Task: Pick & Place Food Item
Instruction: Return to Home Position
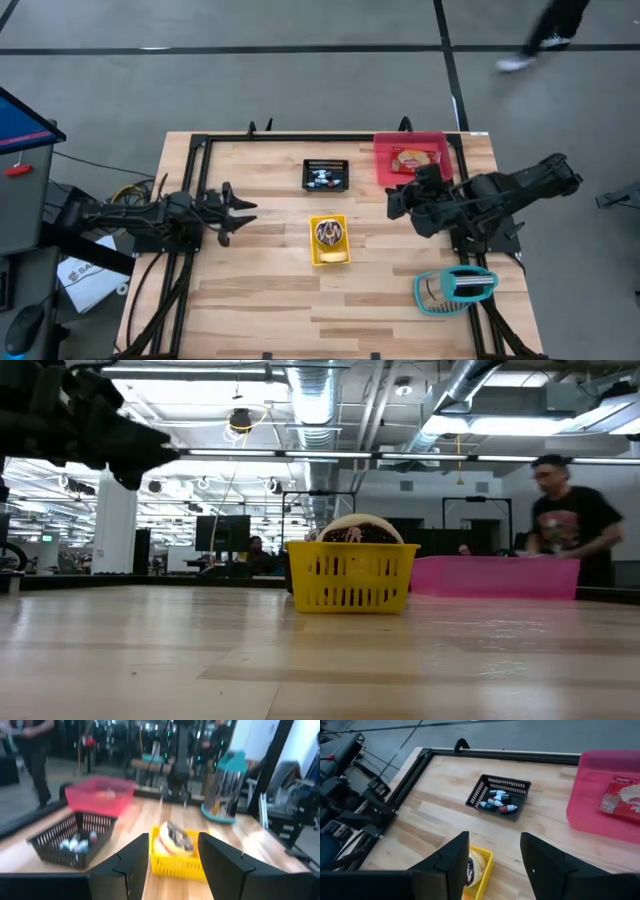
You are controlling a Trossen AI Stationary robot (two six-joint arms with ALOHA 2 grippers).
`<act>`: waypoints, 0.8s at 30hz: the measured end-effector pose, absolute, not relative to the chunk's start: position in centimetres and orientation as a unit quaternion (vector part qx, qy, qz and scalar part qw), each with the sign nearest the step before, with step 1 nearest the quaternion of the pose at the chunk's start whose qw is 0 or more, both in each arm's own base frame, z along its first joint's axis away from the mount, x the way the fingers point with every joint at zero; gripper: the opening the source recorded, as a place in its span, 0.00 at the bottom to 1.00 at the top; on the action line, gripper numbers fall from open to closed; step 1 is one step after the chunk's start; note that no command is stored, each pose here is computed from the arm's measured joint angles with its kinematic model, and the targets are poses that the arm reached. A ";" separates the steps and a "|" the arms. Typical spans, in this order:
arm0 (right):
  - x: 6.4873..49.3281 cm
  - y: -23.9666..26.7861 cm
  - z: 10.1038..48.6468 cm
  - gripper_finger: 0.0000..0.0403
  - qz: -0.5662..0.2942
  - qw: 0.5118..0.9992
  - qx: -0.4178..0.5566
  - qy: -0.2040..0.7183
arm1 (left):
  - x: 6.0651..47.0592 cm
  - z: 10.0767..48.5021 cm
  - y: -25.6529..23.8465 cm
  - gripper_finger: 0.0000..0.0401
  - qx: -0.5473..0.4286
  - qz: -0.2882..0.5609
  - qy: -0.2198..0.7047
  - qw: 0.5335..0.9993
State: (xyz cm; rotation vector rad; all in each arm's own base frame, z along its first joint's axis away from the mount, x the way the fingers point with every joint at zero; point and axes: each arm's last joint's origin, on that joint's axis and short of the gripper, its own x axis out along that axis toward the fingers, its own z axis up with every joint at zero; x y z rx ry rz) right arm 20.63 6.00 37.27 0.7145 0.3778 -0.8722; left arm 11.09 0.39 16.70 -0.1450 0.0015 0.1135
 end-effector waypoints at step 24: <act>22.7 4.3 38.1 0.42 -0.364 0.879 0.229 0.207 | 10.7 16.0 0.6 0.42 -0.108 0.055 0.036 0.992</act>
